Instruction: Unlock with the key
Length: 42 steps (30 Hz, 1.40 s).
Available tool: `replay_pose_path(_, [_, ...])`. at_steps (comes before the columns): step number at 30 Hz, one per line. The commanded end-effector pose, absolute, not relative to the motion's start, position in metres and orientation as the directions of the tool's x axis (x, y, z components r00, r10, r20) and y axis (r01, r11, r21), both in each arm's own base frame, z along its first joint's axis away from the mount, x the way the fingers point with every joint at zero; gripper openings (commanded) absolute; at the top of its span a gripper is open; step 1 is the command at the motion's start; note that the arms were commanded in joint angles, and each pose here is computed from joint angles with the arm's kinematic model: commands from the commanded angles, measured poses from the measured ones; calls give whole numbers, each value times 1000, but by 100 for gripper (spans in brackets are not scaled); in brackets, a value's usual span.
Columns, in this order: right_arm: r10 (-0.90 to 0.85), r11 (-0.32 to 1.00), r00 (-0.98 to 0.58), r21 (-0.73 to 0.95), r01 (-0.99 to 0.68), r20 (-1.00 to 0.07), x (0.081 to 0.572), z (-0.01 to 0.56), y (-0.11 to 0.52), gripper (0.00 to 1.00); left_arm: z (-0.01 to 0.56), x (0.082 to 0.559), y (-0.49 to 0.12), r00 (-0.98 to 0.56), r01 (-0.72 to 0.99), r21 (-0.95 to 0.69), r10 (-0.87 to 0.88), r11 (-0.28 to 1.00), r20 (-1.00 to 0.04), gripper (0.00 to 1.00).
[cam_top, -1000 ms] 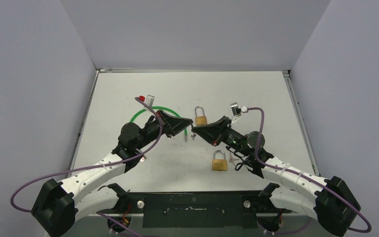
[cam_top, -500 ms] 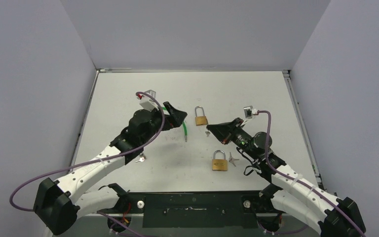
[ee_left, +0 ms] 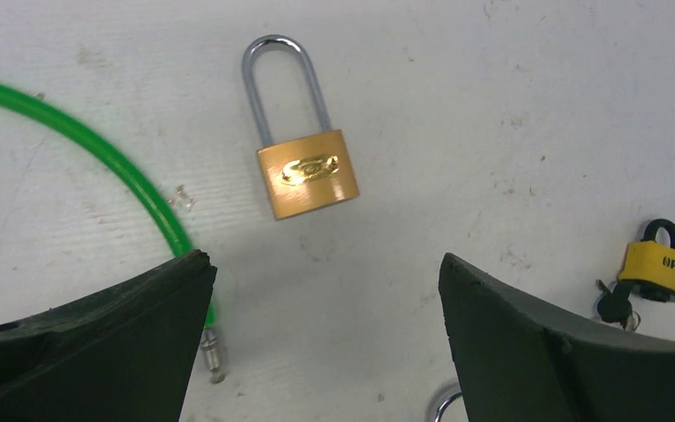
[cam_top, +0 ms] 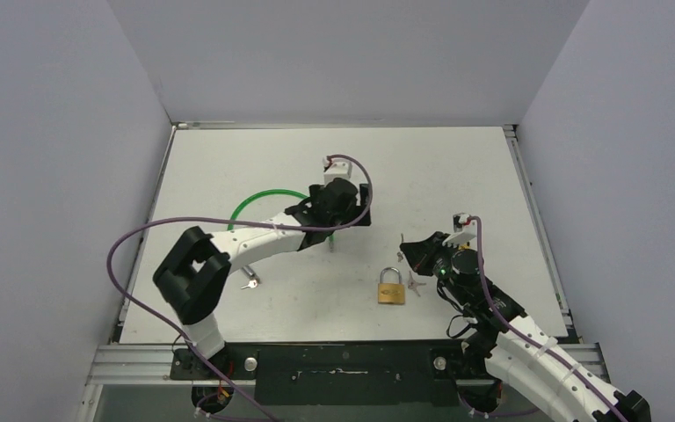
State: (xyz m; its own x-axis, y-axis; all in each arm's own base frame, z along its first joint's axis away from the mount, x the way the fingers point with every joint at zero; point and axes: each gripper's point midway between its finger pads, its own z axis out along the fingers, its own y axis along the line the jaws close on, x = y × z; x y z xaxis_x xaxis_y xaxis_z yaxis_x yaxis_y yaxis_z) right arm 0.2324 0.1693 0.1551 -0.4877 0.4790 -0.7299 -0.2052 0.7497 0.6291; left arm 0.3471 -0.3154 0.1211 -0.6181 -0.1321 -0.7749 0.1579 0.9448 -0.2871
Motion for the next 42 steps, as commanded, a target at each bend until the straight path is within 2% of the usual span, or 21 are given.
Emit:
replay_pose_path(1, [480, 793, -474, 597, -126, -738, 233, 141, 151, 0, 116, 373, -337, -605, 127, -202, -85, 971, -792, 97])
replay_pose_path(8, [478, 798, -475, 591, -115, -738, 231, 138, 147, 0, 82, 390, -357, -640, 67, -176, -93, 982, -763, 96])
replay_pose_path(18, [495, 798, -494, 599, -66, -715, 230, 127, 144, 0, 35, 396, -355, -685, 32, -97, -49, 995, -727, 81])
replay_pose_path(26, [502, 797, -488, 601, -61, -714, 230, 129, 143, 0, 9, 402, -345, -725, -17, -10, -19, 1000, -689, 74])
replay_pose_path(32, [506, 797, -483, 602, -54, -714, 230, 129, 141, 0, -4, 402, -337, -757, -40, 36, -7, 999, -653, 61])
replay_pose_path(38, [508, 796, -481, 603, -54, -714, 230, 131, 141, 0, 1, 399, -338, -765, -34, 12, -18, 999, -643, 31])
replay_pose_path(42, [486, 790, -491, 604, -107, -723, 229, 136, 149, 0, 33, 398, -350, -739, -4, -99, -69, 995, -671, 20])
